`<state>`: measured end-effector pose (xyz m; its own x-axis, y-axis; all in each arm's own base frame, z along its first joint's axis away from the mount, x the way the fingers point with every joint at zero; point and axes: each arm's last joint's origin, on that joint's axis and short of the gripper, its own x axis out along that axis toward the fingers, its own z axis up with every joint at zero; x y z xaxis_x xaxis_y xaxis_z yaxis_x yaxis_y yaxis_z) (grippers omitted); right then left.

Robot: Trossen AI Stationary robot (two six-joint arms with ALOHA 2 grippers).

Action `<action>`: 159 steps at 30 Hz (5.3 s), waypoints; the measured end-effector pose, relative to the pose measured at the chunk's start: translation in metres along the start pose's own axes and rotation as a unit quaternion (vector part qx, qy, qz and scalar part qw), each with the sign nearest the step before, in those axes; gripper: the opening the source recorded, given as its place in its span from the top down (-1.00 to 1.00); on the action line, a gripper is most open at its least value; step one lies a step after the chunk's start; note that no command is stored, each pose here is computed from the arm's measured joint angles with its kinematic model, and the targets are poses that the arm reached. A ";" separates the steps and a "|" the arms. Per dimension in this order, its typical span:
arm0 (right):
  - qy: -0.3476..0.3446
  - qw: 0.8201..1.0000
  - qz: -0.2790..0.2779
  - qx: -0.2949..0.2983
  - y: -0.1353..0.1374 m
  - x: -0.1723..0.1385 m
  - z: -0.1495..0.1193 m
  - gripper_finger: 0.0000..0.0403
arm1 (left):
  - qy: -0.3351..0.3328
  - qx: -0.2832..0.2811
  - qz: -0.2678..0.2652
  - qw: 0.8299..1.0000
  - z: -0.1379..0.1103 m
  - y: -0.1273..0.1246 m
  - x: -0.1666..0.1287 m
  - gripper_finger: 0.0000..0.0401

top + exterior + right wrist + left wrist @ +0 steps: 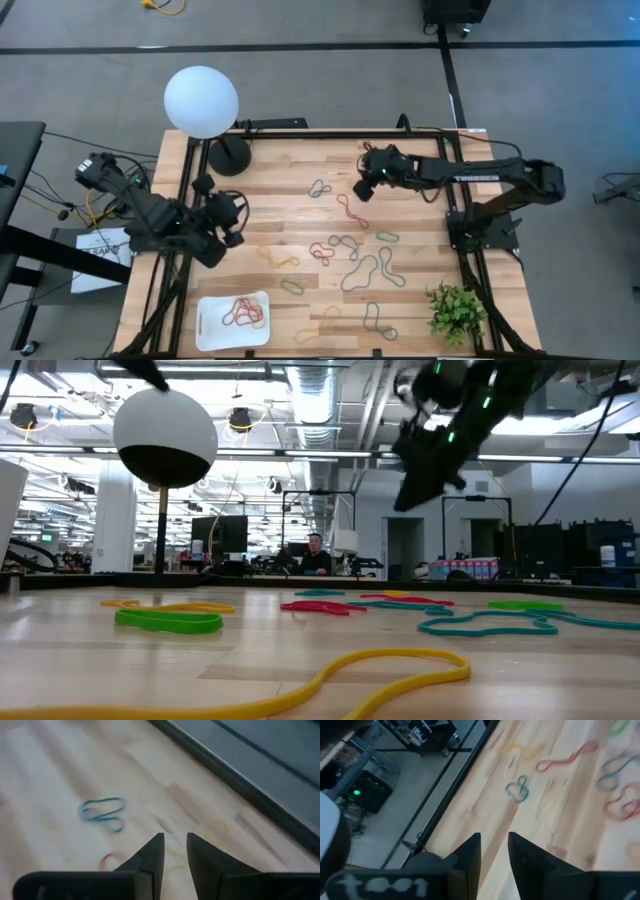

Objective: Pick and place items into bin
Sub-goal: Put the yellow rubber band into the bin

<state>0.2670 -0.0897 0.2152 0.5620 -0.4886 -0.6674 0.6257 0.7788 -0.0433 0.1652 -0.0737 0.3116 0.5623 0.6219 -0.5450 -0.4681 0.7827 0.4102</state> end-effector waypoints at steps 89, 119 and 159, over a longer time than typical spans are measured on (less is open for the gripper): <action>-0.191 0.905 0.374 -0.066 0.147 -0.010 0.023 1.00 | -0.121 -0.013 -0.115 0.986 0.035 -0.071 0.109 0.14; -0.055 0.928 0.350 -0.117 0.152 -0.007 -0.008 0.57 | 0.009 0.006 -0.316 0.949 0.046 -0.068 0.040 1.00; -0.097 0.903 0.368 -0.200 0.164 -0.005 -0.014 0.57 | 0.284 0.008 -0.346 0.894 -0.064 -0.163 -0.009 0.52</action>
<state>0.3595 0.0461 0.2008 0.8541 0.1888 -0.4846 -0.1784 0.9816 0.0679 0.1928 -0.2085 0.2028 0.2740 -0.1211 -0.9541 -0.1291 0.9784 -0.1612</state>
